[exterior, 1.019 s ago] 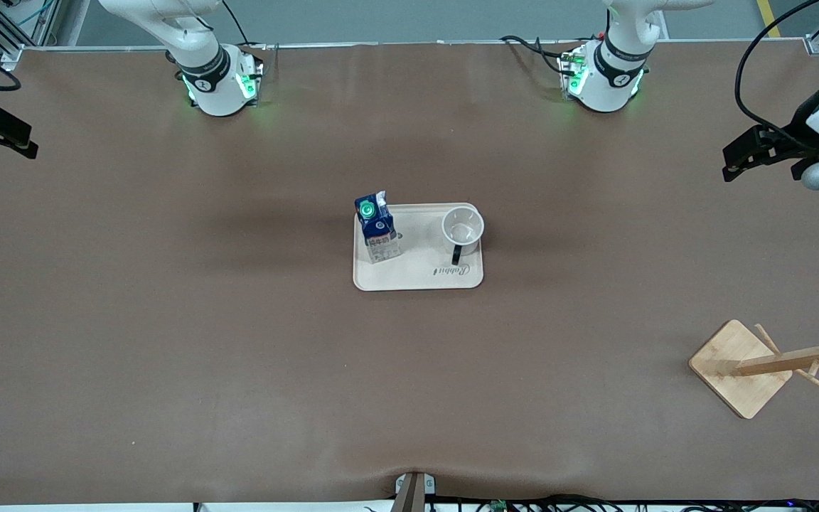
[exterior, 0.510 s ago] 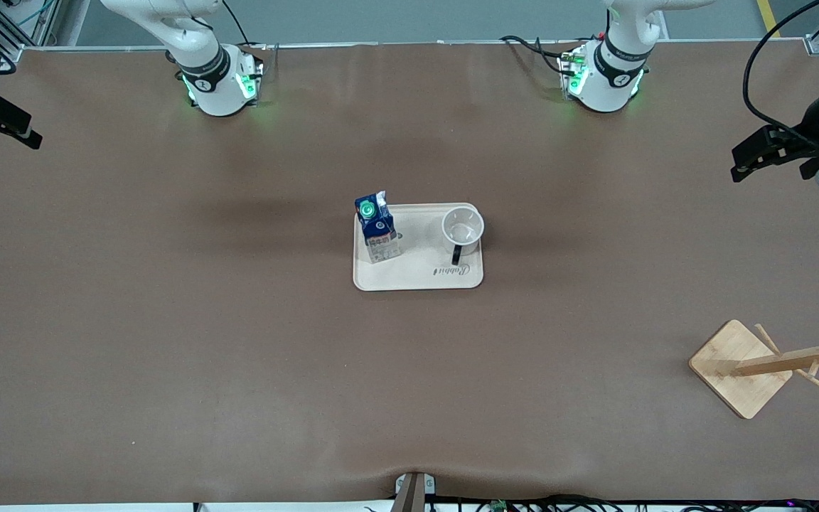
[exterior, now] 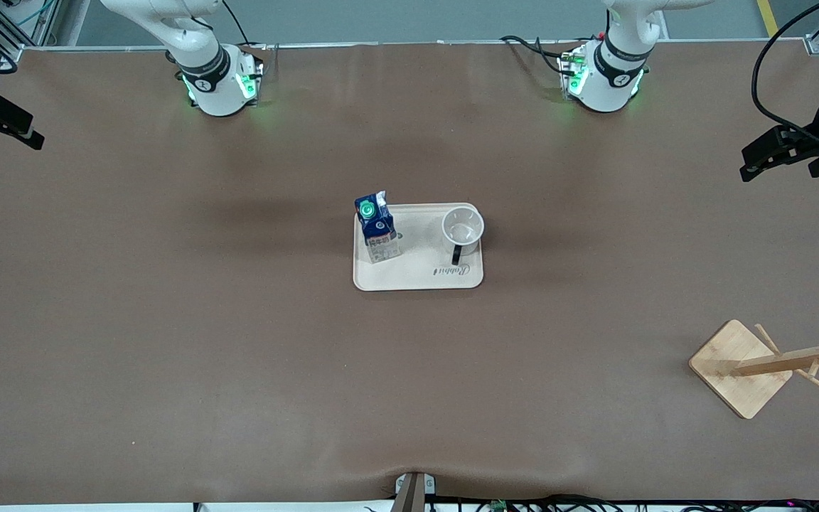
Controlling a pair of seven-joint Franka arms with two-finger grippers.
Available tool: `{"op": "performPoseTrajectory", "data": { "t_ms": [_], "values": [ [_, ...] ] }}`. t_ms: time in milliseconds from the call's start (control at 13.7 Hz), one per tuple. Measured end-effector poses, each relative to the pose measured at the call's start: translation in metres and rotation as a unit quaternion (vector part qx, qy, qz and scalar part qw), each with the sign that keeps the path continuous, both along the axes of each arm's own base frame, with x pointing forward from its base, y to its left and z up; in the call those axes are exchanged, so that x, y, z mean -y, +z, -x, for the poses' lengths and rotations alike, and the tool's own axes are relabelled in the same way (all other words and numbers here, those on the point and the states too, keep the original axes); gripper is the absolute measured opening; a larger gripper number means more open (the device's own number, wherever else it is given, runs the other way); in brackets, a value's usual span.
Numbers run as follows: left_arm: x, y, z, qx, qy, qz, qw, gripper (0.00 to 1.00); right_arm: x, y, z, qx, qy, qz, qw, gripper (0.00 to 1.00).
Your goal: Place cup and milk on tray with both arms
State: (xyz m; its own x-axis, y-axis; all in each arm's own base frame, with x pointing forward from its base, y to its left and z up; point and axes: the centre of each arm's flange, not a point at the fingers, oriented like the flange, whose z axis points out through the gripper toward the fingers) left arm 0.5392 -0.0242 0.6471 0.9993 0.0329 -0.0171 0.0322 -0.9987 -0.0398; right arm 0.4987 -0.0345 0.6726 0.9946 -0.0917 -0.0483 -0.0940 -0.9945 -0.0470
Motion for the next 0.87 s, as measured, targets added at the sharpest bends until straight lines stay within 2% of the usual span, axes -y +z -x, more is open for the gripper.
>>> {"op": "performPoseTrajectory", "data": {
  "t_ms": [874],
  "values": [
    [0.001,0.01,0.0,0.011,0.001,0.001,1.0,1.0,-0.001,0.0,0.0,0.0,0.0,-0.003,1.0,1.0]
  ]
}}
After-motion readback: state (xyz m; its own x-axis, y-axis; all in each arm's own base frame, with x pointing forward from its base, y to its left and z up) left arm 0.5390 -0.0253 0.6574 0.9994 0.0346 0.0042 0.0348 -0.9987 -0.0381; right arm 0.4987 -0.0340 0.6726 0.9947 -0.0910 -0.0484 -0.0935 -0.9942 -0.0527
